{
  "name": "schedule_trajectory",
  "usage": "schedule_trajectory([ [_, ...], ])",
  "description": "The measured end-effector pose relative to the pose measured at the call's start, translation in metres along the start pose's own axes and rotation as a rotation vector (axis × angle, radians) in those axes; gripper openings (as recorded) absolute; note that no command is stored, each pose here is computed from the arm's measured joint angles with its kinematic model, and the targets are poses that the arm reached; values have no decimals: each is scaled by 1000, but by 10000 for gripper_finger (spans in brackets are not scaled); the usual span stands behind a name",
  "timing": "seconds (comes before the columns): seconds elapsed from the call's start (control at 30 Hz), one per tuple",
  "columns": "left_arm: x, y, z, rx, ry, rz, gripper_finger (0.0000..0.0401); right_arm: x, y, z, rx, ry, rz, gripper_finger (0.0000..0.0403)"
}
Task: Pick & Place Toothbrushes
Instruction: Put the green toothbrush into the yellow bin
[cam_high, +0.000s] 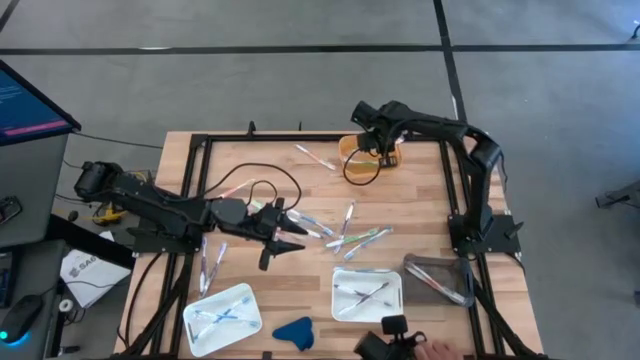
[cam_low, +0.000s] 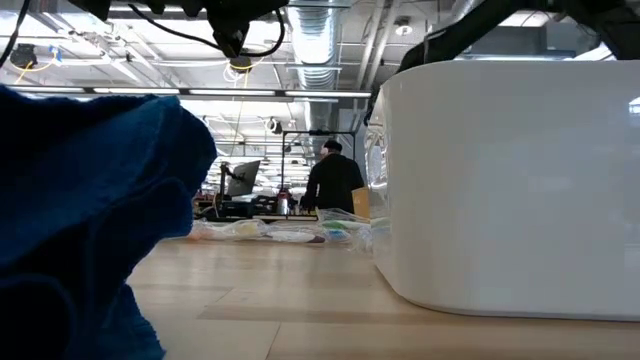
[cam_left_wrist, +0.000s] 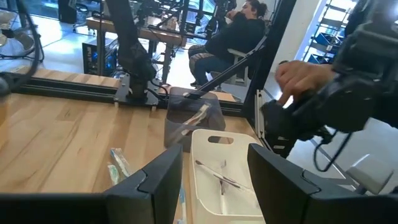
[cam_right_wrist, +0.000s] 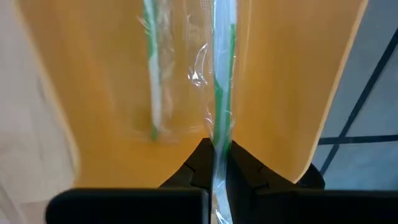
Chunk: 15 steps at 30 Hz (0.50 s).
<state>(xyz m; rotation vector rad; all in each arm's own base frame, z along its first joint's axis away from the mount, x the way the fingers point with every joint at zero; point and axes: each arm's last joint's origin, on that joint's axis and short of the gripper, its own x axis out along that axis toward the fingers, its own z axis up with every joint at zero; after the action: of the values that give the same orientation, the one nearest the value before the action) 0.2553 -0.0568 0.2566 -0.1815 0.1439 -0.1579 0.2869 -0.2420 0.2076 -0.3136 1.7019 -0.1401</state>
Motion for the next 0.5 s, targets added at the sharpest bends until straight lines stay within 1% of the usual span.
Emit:
schedule_trajectory([
  [0.1, 0, -1, 0, -5, 1, 0, 176, 6, -2, 0, -17, 7, 7, 16],
  [0.3, 0, -1, 0, -18, 1, 1, 176, 2, 0, 6, -58, -26, -20, 16],
  [0.5, 0, -1, 0, -21, 0, 4, 176, -1, 1, 11, -68, -51, -43, 33],
])
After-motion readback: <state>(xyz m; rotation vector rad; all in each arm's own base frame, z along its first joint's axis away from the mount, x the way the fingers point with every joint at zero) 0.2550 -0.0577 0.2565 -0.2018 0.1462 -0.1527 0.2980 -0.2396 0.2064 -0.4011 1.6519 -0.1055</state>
